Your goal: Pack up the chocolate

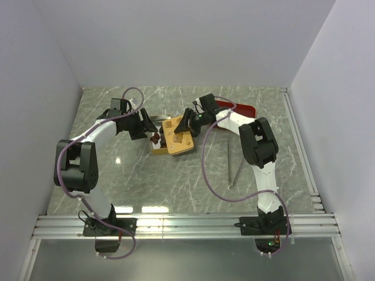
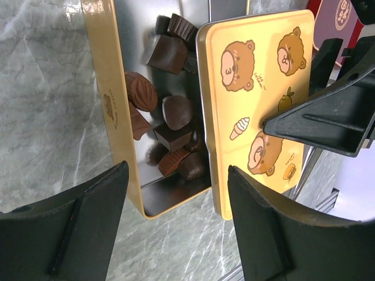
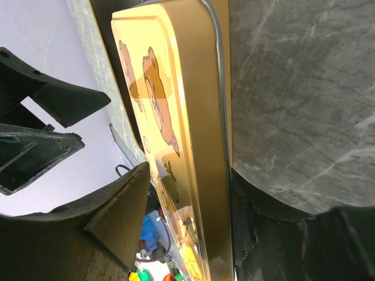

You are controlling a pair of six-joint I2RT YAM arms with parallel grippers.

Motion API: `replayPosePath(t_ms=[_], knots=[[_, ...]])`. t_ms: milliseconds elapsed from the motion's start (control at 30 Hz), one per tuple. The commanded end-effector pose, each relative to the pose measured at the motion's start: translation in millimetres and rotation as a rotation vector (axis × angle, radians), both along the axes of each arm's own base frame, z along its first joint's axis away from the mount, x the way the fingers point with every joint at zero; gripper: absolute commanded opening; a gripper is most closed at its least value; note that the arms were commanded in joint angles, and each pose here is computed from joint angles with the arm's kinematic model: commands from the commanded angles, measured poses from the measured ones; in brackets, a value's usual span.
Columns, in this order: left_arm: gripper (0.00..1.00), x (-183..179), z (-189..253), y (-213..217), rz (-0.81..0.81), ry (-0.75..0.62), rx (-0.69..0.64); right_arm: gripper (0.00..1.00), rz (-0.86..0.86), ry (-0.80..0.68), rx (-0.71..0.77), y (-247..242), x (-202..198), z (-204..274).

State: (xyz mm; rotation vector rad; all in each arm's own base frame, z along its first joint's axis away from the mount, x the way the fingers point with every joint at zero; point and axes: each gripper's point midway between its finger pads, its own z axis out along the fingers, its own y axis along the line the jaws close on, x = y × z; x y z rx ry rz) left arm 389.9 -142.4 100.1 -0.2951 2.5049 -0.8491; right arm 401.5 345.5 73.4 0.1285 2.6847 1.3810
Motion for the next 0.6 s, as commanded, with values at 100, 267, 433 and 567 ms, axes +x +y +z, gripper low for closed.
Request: replayPosePath(t_ms=[100,267,433,567], knots=[[0.74,5,-1,-6,-0.025,-0.024,-0.026,0.59,-0.004,-0.008,0.002,8,1,1],[0.74,7,-5,-7,-0.030,-0.019,-0.029,0.59,-0.019,0.011,-0.033,10,0,-3],[0.74,9,-6,-8,-0.036,-0.021,-0.037,0.60,-0.046,0.036,-0.085,7,0,-13],[0.73,10,-5,-10,-0.044,-0.024,-0.042,0.60,-0.064,0.060,-0.098,7,-1,-19]])
